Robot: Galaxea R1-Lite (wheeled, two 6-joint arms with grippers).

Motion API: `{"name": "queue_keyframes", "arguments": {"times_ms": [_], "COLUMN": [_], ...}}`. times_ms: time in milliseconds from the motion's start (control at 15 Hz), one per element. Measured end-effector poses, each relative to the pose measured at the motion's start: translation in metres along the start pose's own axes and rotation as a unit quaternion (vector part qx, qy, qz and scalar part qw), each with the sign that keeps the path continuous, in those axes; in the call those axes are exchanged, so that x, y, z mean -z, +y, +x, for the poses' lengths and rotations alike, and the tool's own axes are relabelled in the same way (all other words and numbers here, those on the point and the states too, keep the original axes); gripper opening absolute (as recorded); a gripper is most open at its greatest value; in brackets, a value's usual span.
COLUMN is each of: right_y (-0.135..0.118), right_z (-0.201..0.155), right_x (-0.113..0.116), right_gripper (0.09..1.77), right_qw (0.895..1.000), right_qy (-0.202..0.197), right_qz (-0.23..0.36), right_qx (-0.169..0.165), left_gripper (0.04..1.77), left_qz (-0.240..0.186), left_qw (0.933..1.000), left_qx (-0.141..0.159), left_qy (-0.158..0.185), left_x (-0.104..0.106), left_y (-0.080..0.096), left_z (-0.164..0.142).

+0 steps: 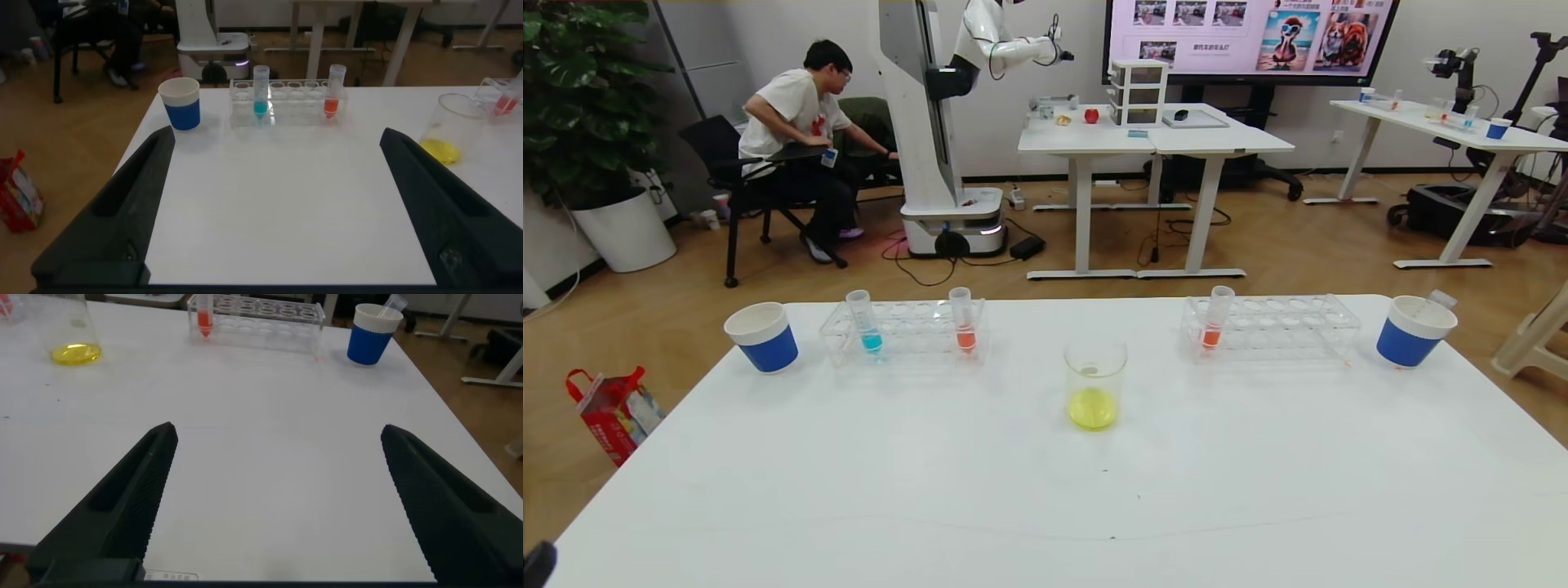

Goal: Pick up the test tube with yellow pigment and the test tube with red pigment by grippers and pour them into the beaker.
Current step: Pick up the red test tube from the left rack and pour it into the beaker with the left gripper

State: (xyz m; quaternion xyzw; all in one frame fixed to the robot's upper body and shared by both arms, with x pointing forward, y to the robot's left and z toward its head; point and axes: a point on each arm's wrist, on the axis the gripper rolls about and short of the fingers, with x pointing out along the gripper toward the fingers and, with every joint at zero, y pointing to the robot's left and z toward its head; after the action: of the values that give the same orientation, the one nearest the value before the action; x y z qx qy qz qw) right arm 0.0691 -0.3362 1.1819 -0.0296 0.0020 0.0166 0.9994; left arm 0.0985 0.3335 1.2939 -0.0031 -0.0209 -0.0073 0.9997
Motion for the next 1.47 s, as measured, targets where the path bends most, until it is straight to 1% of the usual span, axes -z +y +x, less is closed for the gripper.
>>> {"name": "queue_keyframes", "arguments": {"times_ms": [133,267,400,467,600,667,800,933,1133,1333,1467], "right_y": [0.000,0.000,0.000,0.000,0.000,0.000,0.000,0.000,0.000,0.000,0.000], "right_z": [0.000,0.000,0.000,0.000,0.000,0.000,0.000,0.000,0.000,0.000,0.000], "right_x": [0.000,0.000,0.000,0.000,0.000,0.000,0.000,0.000,0.000,0.000,0.000], "right_gripper": [1.74,1.74,1.74,1.74,1.74,1.74,1.74,1.74,1.74,1.74,1.74], "right_qw": [1.000,1.000,1.000,1.000,1.000,1.000,1.000,1.000,1.000,1.000,1.000], "right_qy": [0.000,0.000,0.000,0.000,0.000,0.000,0.000,0.000,0.000,0.000,0.000], "right_qz": [0.000,0.000,0.000,0.000,0.000,0.000,0.000,0.000,0.000,0.000,0.000], "right_qx": [0.000,0.000,0.000,0.000,0.000,0.000,0.000,0.000,0.000,0.000,0.000], "left_gripper": [1.75,1.75,1.75,1.75,1.75,1.75,1.75,1.75,1.75,1.75,1.75], "left_qz": [0.002,0.003,0.003,0.002,-0.011,-0.018,-0.025,-0.029,-0.029,-0.027,-0.024], "left_qw": [1.0000,1.0000,1.0000,1.0000,0.9999,0.9997,0.9994,0.9993,0.9993,0.9993,0.9993], "left_qx": [0.000,0.000,0.000,-0.001,-0.009,-0.015,-0.022,-0.020,-0.011,-0.003,0.000], "left_qy": [-0.003,-0.007,-0.004,-0.001,0.007,0.010,0.012,0.013,0.021,0.024,0.029], "left_x": [-0.024,-0.036,-0.035,-0.031,-0.017,-0.009,0.007,0.028,0.065,0.101,0.118], "left_y": [0.000,-0.001,-0.002,-0.003,-0.011,-0.019,-0.042,-0.069,-0.101,-0.118,-0.125], "left_z": [0.037,0.081,0.124,0.145,0.184,0.202,0.231,0.258,0.289,0.308,0.318]}}
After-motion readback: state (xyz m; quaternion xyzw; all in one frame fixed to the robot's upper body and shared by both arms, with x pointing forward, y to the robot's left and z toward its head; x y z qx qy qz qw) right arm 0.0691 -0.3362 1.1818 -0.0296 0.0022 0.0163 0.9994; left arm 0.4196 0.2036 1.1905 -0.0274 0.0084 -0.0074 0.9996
